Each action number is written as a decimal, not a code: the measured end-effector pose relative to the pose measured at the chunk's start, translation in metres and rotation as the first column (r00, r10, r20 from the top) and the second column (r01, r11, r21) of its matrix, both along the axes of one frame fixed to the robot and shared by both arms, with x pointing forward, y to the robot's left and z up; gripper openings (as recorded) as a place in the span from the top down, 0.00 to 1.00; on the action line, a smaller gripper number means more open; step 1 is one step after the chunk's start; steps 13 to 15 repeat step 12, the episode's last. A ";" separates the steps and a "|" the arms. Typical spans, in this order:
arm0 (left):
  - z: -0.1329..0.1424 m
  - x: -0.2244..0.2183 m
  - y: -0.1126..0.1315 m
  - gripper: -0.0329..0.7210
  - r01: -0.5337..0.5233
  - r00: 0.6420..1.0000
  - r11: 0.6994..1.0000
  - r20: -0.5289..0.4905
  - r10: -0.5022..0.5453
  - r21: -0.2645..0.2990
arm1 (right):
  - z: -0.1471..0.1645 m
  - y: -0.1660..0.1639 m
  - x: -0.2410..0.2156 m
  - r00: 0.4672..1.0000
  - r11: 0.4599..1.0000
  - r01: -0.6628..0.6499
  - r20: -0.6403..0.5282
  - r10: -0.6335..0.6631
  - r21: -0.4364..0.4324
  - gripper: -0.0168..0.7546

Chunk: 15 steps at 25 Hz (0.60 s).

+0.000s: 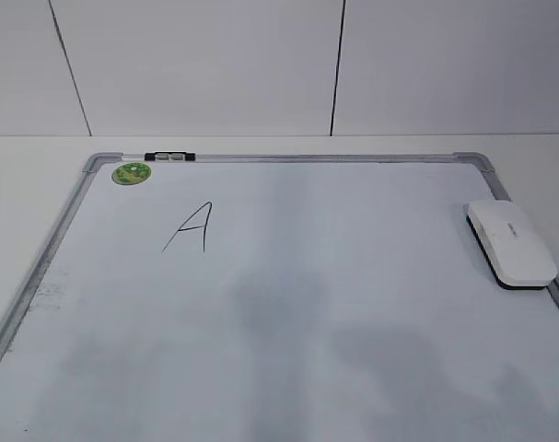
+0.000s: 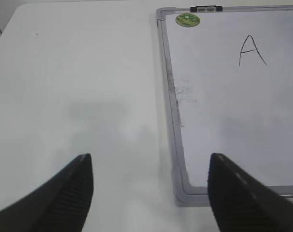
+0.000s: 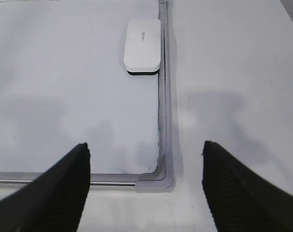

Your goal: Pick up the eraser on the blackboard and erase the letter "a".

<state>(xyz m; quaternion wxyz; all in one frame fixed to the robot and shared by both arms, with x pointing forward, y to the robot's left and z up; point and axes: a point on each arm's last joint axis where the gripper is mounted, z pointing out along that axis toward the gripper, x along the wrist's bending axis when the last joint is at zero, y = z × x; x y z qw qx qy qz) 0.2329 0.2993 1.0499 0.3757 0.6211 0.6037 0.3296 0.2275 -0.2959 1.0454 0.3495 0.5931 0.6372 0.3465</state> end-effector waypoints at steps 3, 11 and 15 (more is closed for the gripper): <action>0.000 0.000 0.000 0.22 0.000 1.000 1.000 0.000 0.000 0.000 | 0.000 0.000 0.000 1.000 1.000 0.000 0.000 0.000 0.000 0.23; 0.000 0.000 0.000 0.22 0.000 1.000 1.000 0.000 0.000 0.000 | 0.000 0.000 0.000 1.000 1.000 0.000 0.000 0.000 0.000 0.23; 0.000 0.000 0.000 0.22 0.000 1.000 1.000 0.000 0.000 0.000 | 0.000 0.000 0.000 1.000 1.000 0.000 0.000 0.000 0.000 0.23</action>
